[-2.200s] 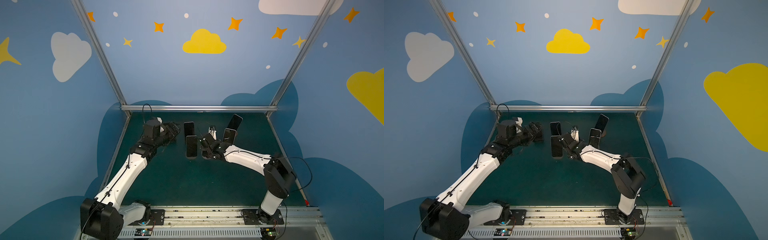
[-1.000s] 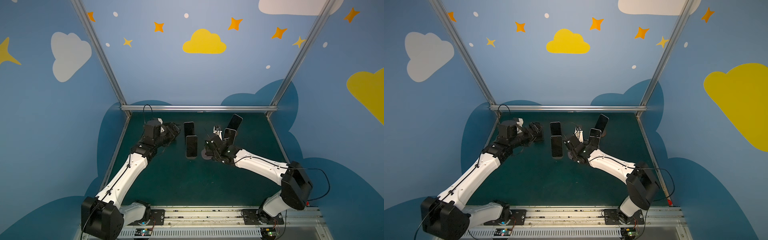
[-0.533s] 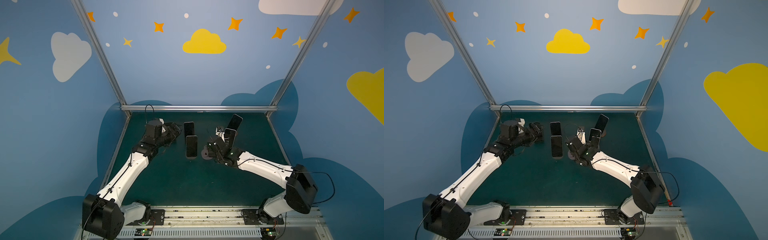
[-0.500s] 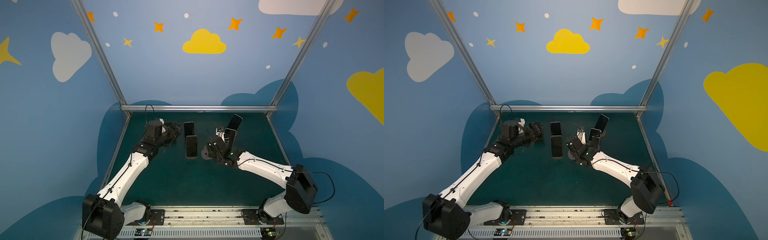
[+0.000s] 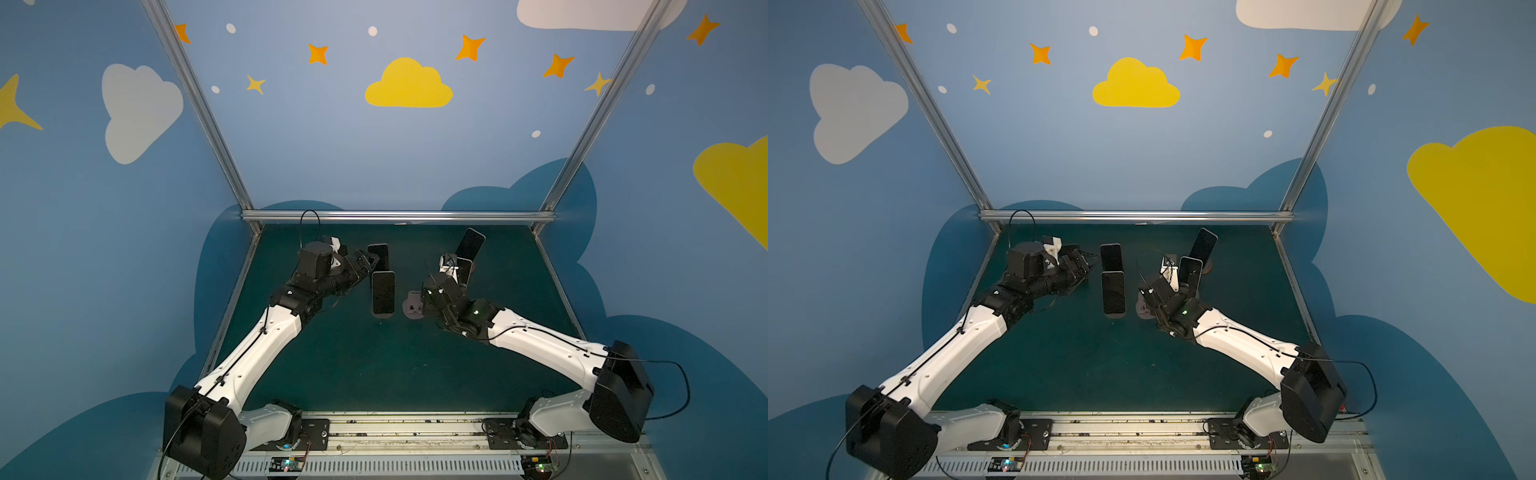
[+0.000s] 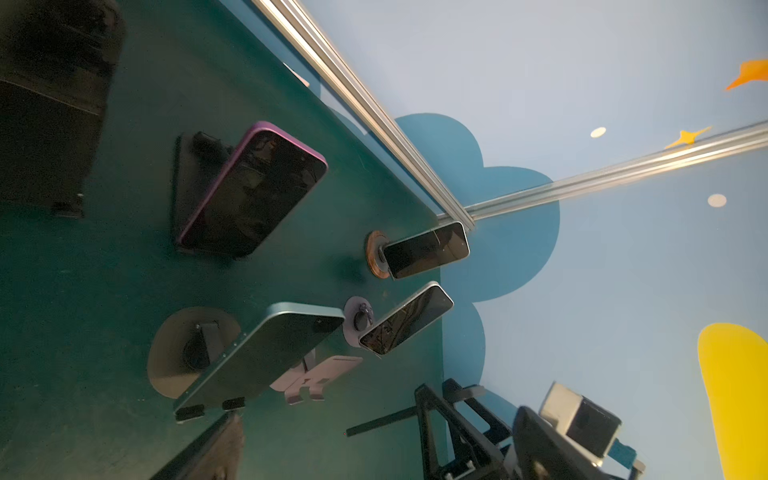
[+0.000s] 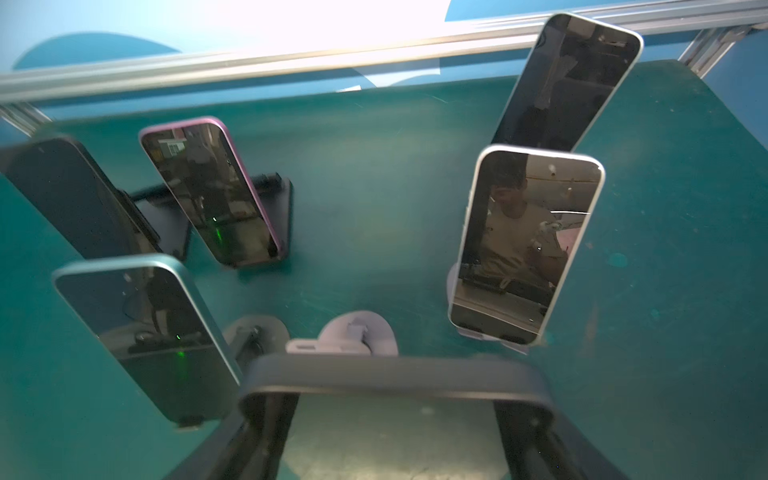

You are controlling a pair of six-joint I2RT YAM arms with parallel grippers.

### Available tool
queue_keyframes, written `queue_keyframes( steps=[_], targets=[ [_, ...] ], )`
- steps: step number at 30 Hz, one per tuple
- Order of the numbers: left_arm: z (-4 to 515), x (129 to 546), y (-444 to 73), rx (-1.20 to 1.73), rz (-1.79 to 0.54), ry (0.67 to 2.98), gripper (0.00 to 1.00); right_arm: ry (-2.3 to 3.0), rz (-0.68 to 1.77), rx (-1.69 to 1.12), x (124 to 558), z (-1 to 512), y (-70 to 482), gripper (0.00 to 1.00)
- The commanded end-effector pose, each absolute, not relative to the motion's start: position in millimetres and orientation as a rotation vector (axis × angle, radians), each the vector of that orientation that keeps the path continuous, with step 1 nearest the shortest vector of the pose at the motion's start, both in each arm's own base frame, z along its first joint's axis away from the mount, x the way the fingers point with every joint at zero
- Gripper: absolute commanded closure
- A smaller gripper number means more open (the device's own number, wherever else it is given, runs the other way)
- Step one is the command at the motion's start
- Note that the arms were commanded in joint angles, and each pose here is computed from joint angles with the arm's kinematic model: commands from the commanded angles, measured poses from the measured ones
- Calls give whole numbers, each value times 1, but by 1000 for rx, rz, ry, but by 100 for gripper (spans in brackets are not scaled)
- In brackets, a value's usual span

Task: Remove the phone from the phone stand
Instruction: 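Close the right gripper on the dark gray phone and lift it off the lavender stand, then carry the held phone toward the robot and lower it with the right gripper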

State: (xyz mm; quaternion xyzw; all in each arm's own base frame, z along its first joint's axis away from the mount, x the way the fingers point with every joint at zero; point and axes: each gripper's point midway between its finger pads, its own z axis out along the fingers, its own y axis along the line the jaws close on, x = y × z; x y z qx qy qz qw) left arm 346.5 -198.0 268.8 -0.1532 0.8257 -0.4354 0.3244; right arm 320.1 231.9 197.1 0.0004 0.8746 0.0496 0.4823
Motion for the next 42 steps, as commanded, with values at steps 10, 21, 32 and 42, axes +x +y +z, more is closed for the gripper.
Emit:
queue_keyframes(
  steps=[10,21,32,42],
  targets=[
    [294,321,-235,-150,-1187,2136,0,2188,122,-12,282,192,195,41],
    [292,324,-222,-179,-1078,2137,0,2293,273,-10,248,170,203,44],
    [298,332,-191,-255,-919,2033,0,2365,385,-123,218,150,281,44],
    [313,333,-151,-346,-773,1918,0,2616,263,-131,193,121,365,46]
  ],
)
